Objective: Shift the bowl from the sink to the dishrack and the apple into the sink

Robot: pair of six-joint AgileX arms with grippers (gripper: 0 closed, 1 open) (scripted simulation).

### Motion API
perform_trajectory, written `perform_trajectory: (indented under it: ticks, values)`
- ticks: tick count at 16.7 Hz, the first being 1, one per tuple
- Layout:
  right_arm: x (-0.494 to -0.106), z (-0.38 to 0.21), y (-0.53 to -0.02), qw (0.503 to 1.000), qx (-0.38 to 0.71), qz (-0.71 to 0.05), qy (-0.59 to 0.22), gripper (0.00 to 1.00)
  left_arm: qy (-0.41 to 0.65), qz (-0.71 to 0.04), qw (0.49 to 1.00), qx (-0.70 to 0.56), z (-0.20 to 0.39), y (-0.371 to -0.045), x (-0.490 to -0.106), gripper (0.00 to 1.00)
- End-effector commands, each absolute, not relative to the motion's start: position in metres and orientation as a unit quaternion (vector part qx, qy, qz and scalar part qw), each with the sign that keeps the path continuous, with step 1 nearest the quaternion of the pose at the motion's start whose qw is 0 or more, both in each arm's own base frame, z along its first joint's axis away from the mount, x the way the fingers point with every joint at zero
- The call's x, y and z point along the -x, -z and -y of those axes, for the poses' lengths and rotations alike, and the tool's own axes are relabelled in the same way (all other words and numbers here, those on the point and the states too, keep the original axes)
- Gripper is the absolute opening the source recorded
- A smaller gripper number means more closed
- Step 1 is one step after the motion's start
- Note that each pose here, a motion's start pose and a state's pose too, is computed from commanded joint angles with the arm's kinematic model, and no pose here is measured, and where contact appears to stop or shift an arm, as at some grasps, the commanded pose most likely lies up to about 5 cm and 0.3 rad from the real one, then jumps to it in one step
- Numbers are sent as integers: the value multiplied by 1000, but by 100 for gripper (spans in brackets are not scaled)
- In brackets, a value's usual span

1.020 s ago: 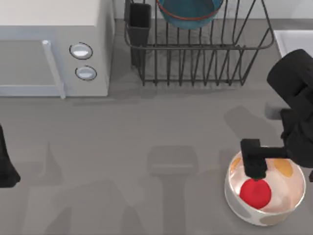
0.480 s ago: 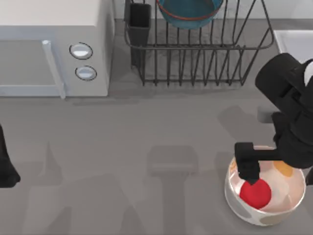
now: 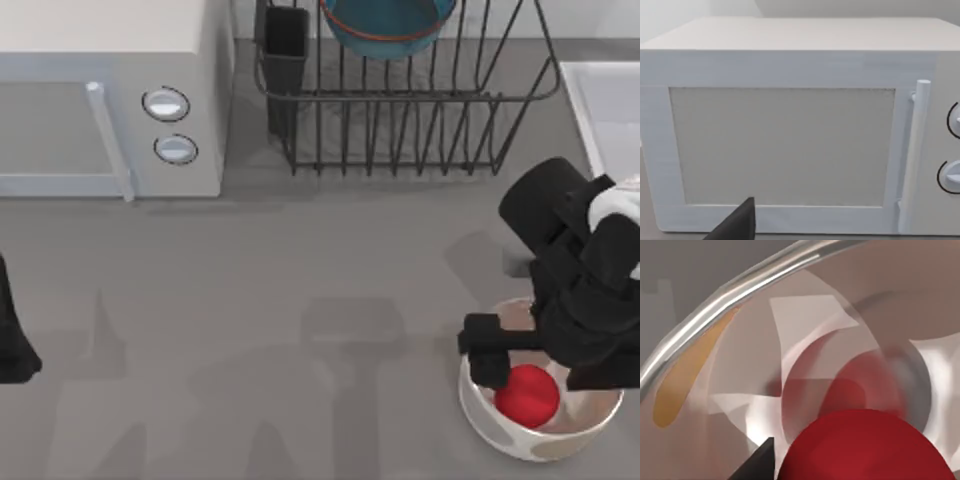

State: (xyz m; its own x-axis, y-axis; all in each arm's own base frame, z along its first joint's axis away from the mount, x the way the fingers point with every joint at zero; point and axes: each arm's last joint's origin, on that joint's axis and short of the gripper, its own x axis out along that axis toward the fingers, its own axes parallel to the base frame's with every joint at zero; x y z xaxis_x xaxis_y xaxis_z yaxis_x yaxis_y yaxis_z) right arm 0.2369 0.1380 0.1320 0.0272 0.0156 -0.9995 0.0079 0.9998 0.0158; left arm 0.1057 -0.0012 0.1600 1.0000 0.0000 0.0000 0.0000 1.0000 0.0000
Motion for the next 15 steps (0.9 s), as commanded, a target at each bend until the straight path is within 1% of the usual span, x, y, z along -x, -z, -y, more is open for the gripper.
perform_trajectory:
  ticks: [3, 7, 15]
  values:
    - [-233, -136, -112, 707, -4, -707, 3, 100, 0, 0, 1000, 0, 1, -160, -106, 100]
    - [-232, -136, -112, 707, -4, -707, 4, 100, 0, 0, 1000, 0, 1, -160, -106, 100]
    - [-232, -136, -112, 707, -4, -707, 4, 40, 0, 0, 1000, 0, 1, -160, -106, 100]
